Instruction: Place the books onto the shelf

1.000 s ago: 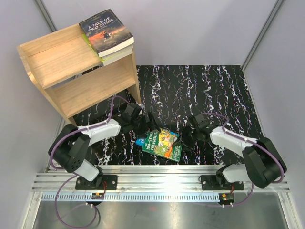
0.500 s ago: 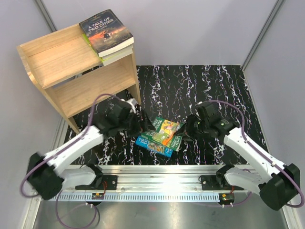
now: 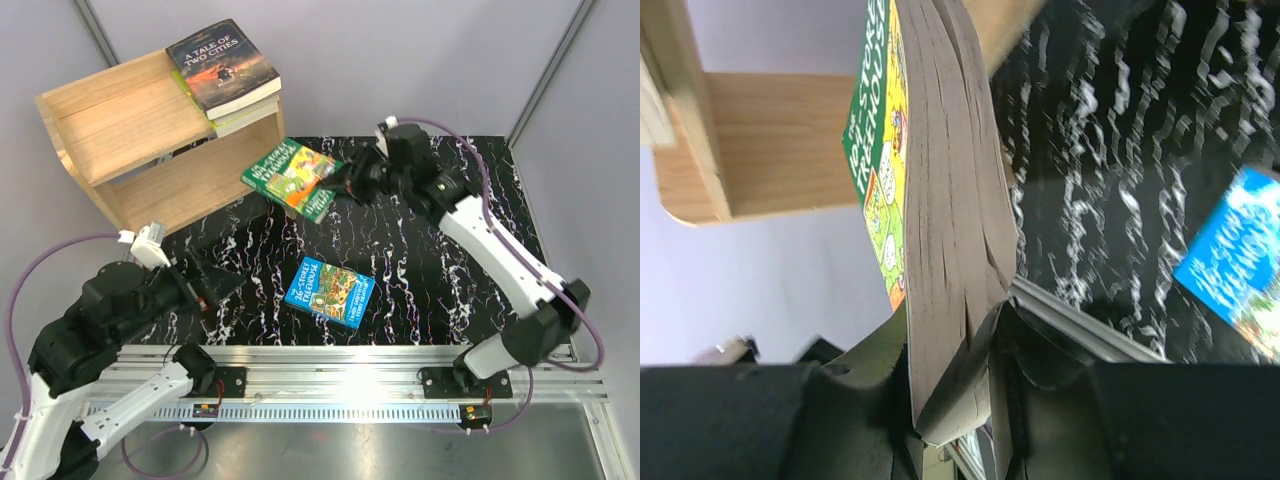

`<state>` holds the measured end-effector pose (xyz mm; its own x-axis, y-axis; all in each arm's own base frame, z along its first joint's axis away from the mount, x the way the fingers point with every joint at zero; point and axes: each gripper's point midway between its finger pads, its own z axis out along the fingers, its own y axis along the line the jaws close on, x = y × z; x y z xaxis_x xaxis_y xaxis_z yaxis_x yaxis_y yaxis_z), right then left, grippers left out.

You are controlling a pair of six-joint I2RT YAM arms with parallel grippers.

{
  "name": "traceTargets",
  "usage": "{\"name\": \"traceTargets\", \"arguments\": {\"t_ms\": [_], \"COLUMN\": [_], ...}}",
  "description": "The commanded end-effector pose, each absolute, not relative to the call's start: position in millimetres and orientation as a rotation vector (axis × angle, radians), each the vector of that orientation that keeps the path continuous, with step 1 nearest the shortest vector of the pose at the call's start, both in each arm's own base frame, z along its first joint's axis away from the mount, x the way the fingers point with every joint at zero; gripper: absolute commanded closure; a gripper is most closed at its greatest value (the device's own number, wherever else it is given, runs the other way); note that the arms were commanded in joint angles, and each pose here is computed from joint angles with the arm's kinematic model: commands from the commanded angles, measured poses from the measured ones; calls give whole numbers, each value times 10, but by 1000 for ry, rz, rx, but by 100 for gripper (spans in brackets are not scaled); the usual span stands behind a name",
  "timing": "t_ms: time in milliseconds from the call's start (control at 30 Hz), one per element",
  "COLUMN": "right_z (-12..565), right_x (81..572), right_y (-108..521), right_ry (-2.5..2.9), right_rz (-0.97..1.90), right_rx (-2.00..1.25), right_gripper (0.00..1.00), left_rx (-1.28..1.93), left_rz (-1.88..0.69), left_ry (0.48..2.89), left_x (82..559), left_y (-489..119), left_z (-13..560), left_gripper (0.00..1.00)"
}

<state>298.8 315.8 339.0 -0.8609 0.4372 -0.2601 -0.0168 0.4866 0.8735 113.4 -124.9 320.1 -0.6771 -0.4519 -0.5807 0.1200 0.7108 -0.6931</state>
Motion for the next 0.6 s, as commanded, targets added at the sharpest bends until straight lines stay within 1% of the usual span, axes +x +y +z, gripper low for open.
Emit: {"name": "traceTargets", "arguments": {"t_ms": [0, 33, 67, 100, 233, 267, 400, 567], "right_z": [3853, 3860, 4001, 3891, 3858, 3924, 3722, 3465], "right_x": [3303, 3356, 3374, 3467, 3532, 3529, 3514, 3711], "right_y": [3506, 3574, 3658, 3768, 4100, 4156, 4456, 4465], "right_ry": [2123, 2125, 2096, 2119, 2136, 2120, 2150, 2112], "right_rz": [1471, 1486, 1517, 1511, 1541, 1557, 1523, 1454], "right_rx": [283, 299, 277, 285, 294, 285, 312, 509], "right_gripper": [100, 100, 100, 100, 100, 100, 100, 100], "left_rx": [-331, -336, -335, -346, -361, -366, -371, -346], "left_rz": [-836, -823, -832, -842, -851, -846, -818, -819], "left_ry": [2180, 2200, 2200, 2200, 2184, 2178, 2171, 2167], "left_x": [966, 917, 869, 837, 673, 649, 539, 445], "left_y": [-967, -929, -904, -890, -742, -705, -560, -492], "left_z": [3062, 3011, 3002, 3003, 3026, 3041, 3063, 3110], "left_gripper": [1, 1, 1, 1, 1, 1, 1, 1]}}
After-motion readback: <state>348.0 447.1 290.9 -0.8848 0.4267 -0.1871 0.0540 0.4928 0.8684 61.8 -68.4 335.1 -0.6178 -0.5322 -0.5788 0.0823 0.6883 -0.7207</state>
